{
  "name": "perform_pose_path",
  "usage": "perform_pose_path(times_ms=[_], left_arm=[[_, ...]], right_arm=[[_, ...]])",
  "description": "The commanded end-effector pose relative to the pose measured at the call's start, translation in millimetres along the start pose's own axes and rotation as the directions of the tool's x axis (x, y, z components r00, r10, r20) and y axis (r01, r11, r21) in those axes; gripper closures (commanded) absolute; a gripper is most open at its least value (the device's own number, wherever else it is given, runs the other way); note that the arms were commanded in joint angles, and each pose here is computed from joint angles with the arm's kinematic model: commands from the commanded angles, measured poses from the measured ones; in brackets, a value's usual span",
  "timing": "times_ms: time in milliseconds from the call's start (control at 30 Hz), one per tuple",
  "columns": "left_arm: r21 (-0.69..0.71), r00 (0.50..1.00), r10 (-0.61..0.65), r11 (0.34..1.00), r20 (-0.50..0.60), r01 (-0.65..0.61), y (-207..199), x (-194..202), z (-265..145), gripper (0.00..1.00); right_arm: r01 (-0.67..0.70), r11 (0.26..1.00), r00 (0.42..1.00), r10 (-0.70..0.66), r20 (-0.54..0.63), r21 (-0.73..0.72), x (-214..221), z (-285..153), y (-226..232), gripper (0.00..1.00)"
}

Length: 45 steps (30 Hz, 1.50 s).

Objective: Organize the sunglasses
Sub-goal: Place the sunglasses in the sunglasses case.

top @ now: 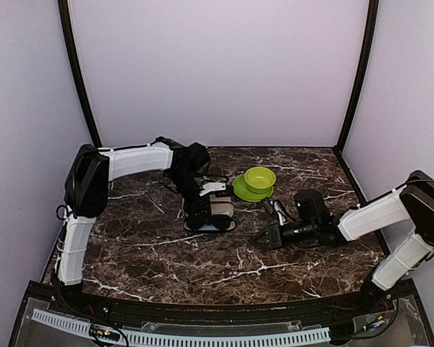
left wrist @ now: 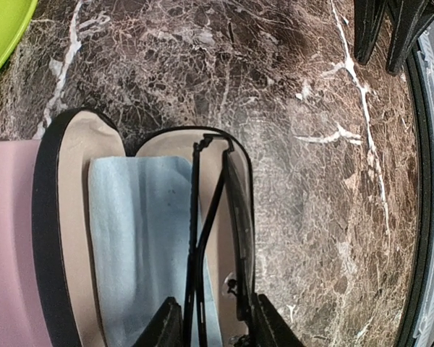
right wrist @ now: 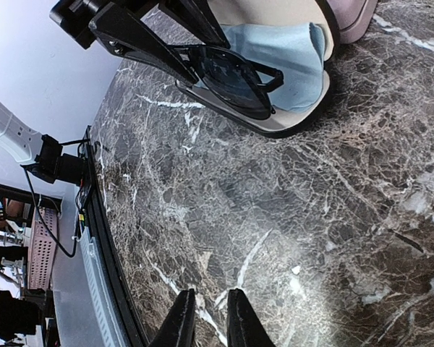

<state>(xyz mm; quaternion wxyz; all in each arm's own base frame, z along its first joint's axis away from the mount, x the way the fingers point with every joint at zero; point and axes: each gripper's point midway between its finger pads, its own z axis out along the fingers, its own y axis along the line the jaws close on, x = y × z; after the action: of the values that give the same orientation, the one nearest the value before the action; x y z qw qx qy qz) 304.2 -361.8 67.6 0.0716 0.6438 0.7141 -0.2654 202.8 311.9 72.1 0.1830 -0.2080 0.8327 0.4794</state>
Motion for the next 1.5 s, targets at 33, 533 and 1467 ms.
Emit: perform_pose_path(times_ms=[33,533,1467], left_arm=[[0.017,1.000,-0.017,1.000,0.006,0.017,-5,0,0,0.65],[-0.018,1.000,-0.009,1.000,0.002,0.009,-1,-3,8,0.59],[-0.163,0.999,0.031,0.986,0.019,-0.027,2,-16,-22,0.42]], right_arm=[[0.010,1.000,1.000,-0.009,0.016,-0.017,-1,0,1,0.83],[0.011,1.000,1.000,-0.011,0.019,-0.018,0,0,0,0.83],[0.015,1.000,1.000,-0.015,0.023,-0.021,-2,2,-1,0.83]])
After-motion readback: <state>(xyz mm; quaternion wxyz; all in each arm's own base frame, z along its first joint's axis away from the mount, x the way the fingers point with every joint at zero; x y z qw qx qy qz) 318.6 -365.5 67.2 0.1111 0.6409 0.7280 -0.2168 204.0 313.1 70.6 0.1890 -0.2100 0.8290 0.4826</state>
